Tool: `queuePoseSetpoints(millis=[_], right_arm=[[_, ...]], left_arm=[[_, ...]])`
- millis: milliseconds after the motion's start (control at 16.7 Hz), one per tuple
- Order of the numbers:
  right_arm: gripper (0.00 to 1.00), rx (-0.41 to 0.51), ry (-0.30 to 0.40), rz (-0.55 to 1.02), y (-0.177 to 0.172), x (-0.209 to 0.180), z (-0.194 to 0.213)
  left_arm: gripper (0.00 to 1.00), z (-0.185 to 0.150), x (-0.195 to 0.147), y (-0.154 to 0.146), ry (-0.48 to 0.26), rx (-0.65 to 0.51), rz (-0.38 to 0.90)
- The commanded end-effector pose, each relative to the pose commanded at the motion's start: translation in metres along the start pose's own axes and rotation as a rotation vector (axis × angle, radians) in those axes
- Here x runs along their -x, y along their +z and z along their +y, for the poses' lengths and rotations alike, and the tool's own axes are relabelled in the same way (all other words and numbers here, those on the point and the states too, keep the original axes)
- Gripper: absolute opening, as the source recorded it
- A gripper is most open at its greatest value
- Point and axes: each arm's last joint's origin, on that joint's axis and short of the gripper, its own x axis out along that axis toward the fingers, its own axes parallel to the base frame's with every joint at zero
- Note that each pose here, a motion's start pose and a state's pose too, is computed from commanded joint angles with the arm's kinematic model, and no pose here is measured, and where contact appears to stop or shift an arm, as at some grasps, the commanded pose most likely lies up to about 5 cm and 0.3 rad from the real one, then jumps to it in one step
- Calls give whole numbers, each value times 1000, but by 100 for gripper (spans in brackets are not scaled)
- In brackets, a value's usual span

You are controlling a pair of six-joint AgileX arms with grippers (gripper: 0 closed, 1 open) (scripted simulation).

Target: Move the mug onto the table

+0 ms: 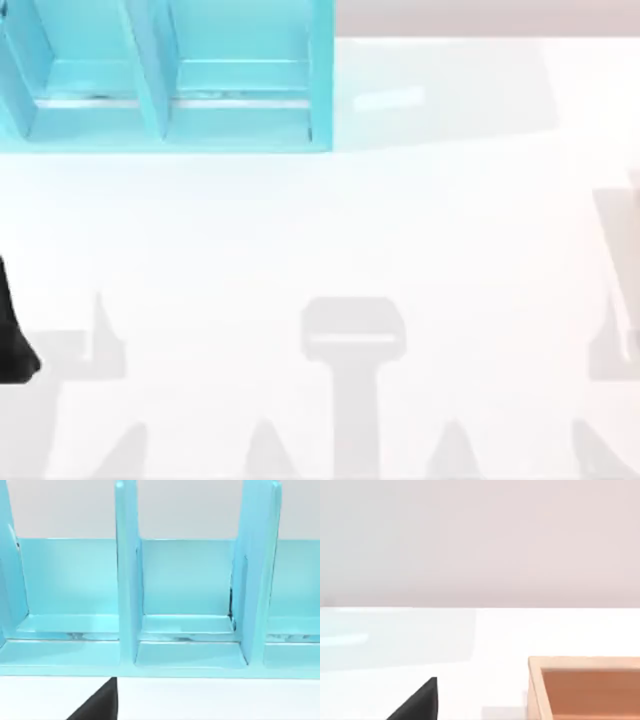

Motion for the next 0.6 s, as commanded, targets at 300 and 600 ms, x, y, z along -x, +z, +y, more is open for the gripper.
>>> queuePoseSetpoints(millis=[300, 600], right_arm=[[100, 17, -25, 57, 8, -1, -2], [100, 83, -101, 320, 50, -15, -13]], left_arm=[[100, 0, 0, 0, 0, 0, 0], [100, 0, 0, 0, 0, 0, 0]])
